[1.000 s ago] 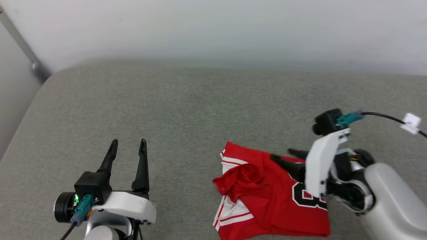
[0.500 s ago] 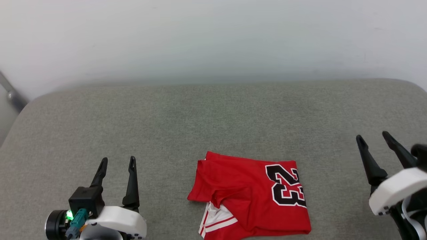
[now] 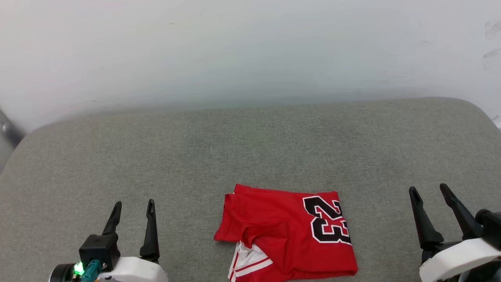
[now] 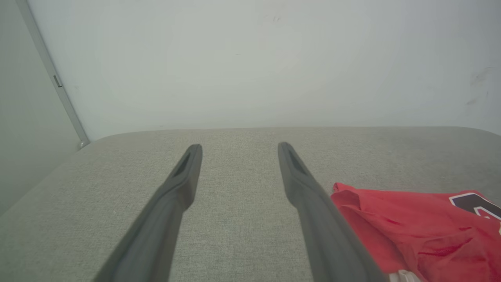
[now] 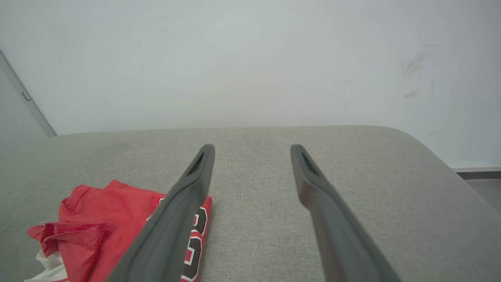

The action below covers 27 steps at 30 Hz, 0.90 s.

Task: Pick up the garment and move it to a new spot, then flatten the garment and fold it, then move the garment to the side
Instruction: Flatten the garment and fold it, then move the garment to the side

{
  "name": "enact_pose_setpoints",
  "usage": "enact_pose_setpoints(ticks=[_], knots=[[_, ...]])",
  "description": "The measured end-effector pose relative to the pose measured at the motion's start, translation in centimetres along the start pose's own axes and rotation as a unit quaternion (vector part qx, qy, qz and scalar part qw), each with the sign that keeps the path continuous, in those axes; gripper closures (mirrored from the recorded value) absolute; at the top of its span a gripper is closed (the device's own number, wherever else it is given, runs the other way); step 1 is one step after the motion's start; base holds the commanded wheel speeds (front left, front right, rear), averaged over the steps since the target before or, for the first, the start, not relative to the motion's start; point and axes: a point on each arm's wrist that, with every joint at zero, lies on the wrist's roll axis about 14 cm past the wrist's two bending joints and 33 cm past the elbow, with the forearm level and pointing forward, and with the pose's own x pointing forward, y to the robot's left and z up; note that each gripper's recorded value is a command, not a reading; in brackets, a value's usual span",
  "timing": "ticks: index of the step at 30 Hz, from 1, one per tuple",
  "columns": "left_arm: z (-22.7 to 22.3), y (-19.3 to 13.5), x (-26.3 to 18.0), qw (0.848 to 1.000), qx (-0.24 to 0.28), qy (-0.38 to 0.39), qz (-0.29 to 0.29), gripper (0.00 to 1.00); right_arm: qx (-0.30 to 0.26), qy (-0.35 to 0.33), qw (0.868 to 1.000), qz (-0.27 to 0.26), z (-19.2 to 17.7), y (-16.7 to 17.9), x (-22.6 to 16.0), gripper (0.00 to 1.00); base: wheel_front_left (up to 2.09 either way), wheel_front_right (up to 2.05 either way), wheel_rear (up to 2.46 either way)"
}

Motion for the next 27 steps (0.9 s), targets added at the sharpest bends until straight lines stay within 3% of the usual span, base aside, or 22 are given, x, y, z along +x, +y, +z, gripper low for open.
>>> enact_pose_setpoints(ticks=[13, 18, 23, 27], knots=[[-0.8, 0.9, -0.4, 1.000, -0.009, 0.018, 0.021, 0.00, -0.001, 0.005, 1.000, 0.013, 0.1, 1.1, 0.6, 0.00, 0.00, 0.00, 0.00], [-0.7, 1.7, -0.5, 0.999, -0.014, 0.016, 0.038, 0.00, 0.048, 0.054, 0.997, -0.035, -1.3, -2.5, 0.7, 0.00, 0.00, 0.00, 0.00], [-0.5, 2.6, -1.1, 0.998, -0.023, 0.010, 0.060, 0.00, 0.101, 0.169, 0.974, -0.109, -5.1, -9.1, -0.8, 0.00, 0.00, 0.00, 0.00], [-0.2, 3.6, -1.8, 0.997, -0.024, 0.004, 0.080, 0.00, 0.179, 0.277, 0.936, -0.122, -9.0, -10.3, -2.0, 0.00, 0.00, 0.00, 0.00]])
